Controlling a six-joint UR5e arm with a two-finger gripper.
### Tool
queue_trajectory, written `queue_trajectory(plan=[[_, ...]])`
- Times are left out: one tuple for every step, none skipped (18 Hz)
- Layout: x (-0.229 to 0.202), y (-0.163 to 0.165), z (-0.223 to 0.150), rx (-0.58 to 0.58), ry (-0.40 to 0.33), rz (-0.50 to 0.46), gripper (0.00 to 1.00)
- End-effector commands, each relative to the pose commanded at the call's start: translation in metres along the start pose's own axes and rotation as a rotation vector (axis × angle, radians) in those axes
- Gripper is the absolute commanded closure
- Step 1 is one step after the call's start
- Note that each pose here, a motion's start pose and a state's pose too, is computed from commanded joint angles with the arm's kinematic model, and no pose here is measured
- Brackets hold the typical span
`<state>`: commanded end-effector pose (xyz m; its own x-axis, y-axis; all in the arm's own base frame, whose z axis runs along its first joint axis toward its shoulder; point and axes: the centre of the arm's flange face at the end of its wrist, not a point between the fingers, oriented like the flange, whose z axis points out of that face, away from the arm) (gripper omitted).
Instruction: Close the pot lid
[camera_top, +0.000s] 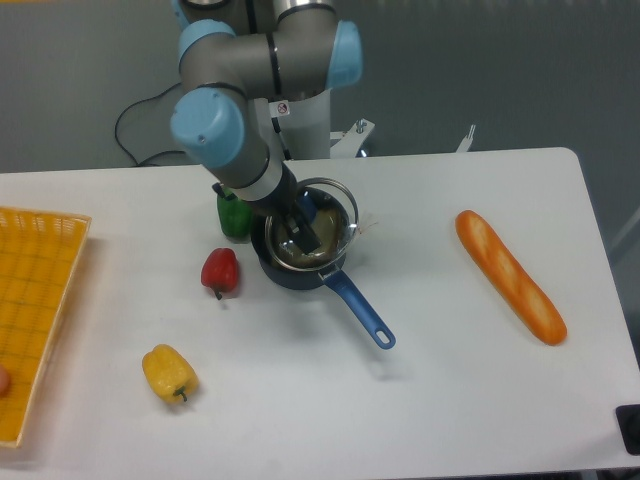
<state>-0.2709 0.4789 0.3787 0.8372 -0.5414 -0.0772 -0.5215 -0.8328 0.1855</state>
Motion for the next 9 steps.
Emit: queue_trajectory(plan=[[-0.003, 0.001, -0.008, 0.001, 0.008, 0.003, 0.0], [-0.006, 0.001, -0.018, 0.005, 0.005, 0.002, 0.0], [-0.01, 0.003, -0.027, 0.013, -0.005, 0.0, 0.0], [-0.014, 0.002, -0.036, 0.038, -0.015, -0.005, 0.0], [-0.019, 0.005, -0.039, 0.079, -0.011, -0.019, 0.0], [-0.026, 0.013, -0.046, 0.118, -0.018, -0.041, 0.0], [-0.03, 0.015, -0.053, 0.144, -0.022, -0.048, 0.0], [-0.032, 0.017, -0.062, 0.151, -0.026, -0.052, 0.0], [-0.034, 0.019, -0.067, 0.154, -0.021, -0.056, 0.0]])
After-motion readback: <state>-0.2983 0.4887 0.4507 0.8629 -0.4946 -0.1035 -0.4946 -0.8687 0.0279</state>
